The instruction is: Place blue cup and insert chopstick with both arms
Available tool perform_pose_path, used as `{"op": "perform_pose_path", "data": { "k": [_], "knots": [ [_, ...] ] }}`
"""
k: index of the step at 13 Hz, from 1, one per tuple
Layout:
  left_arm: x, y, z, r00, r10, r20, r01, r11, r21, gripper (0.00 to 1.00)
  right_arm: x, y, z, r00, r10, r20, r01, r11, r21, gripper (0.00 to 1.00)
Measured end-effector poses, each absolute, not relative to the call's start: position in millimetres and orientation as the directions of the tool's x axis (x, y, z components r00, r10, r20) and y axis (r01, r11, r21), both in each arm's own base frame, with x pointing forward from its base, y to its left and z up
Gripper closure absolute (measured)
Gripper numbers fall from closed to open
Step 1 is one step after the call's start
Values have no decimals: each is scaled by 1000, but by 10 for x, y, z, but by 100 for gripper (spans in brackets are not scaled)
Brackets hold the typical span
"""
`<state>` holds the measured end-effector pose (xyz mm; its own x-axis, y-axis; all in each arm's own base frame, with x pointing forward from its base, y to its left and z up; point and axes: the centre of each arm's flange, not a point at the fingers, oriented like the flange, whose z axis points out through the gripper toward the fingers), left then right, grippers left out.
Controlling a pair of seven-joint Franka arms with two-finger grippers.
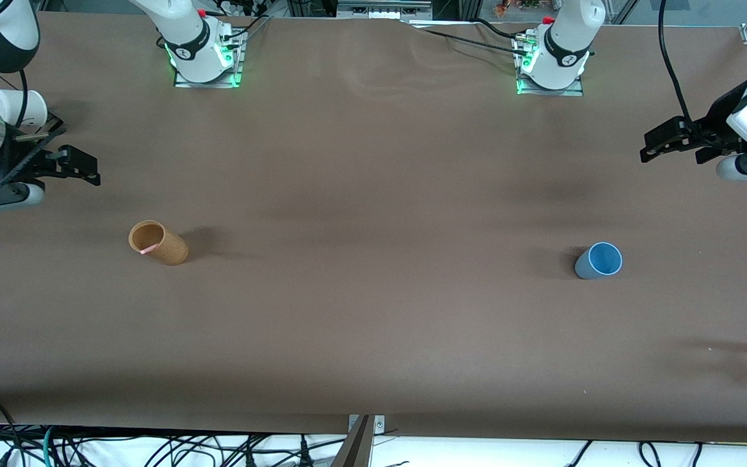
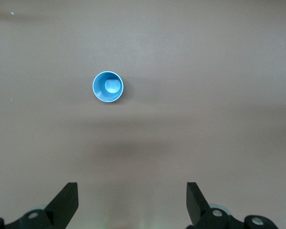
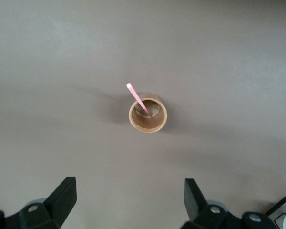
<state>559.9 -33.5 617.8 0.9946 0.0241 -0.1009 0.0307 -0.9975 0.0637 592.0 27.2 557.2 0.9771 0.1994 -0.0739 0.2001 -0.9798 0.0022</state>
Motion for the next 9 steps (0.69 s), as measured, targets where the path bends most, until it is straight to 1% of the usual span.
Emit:
{"op": "perform_pose_path", "data": {
  "k": [3,7,9],
  "knots": [
    [5599,-335,6177,995,24,-101,31,-998,64,0,5937,464,5496,969,229,-86,230,-973,3,0],
    [5599,-337,6177,995,24,-101,30,-998,64,0,5937,447,5501,968,236,-84,236,-972,-6,0],
    [5599,-337,6177,995,24,-101,30,-998,64,0,5940,448,5504,954,290,-80,290,-957,-13,0]
  ]
}}
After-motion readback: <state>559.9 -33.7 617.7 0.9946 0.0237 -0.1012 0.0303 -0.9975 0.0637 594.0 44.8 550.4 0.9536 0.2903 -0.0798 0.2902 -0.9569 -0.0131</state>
